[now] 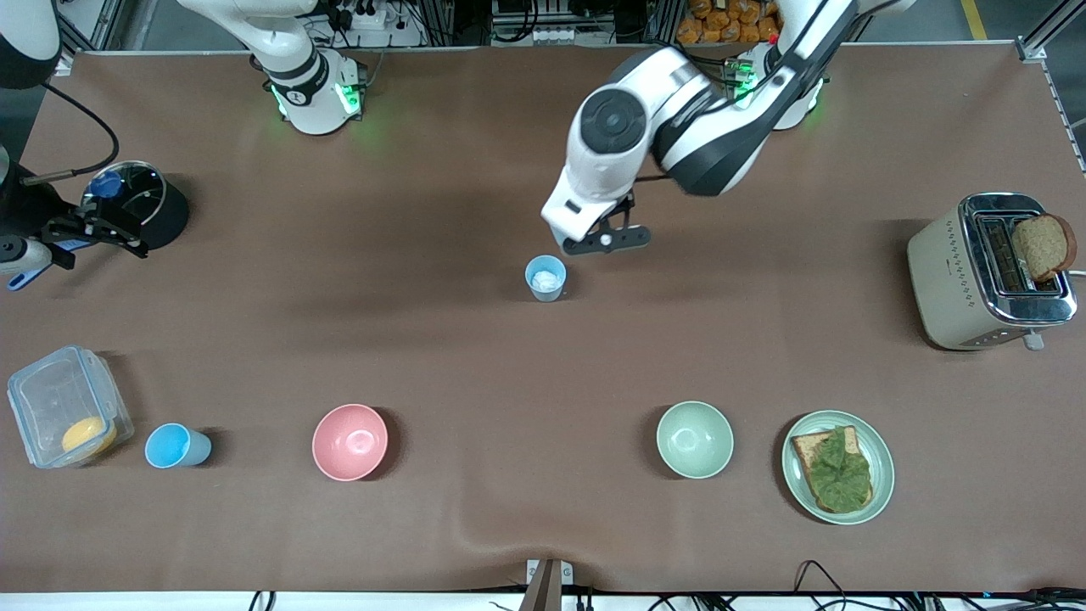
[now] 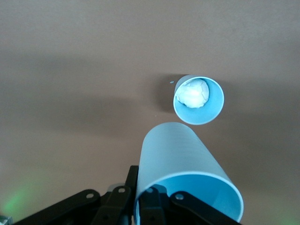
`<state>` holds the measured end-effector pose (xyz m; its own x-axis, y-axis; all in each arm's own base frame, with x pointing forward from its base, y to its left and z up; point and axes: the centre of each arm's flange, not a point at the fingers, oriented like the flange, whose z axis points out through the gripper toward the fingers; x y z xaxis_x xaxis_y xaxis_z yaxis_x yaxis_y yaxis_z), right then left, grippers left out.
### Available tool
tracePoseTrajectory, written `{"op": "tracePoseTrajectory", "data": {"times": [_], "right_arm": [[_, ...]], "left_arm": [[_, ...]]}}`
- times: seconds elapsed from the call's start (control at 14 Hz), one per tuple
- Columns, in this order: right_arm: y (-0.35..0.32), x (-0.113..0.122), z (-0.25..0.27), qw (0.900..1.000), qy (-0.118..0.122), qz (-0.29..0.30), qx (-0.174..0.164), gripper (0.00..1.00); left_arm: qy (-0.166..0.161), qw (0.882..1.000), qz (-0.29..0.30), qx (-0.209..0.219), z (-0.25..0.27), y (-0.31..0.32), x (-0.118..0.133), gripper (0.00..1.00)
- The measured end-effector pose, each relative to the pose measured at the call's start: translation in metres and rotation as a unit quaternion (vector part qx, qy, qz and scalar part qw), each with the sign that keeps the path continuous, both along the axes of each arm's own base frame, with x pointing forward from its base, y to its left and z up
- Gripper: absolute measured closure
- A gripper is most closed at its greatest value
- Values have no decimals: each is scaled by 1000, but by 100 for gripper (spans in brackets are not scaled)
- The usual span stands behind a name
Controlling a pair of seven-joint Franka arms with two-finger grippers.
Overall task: Stack blue cups with both arms
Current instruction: 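Lower the cup into the center cup and open the left gripper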
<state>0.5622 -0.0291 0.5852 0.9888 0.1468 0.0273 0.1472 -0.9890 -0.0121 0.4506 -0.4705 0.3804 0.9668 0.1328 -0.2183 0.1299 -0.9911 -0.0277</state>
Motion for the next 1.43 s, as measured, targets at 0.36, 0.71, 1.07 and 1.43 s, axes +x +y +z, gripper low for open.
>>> {"op": "tracePoseTrajectory", "data": {"times": [0.36,0.71,1.07,1.43], "right_arm": [[1,-4,-3,999,19,-47,2,0],[2,-4,-3,998,20,-56,2,0],[2,-4,-3,998,20,-56,2,0],[2,-4,-3,998,20,-56,2,0]], "left_arm": [[-24,1000,3,-18,-30,-26,7,96],[-33,999,-1,-21,-52,-30,12,96],[-27,999,-5,-20,-68,-37,6,96],[-28,999,-2,-18,-69,-34,11,62]]}}
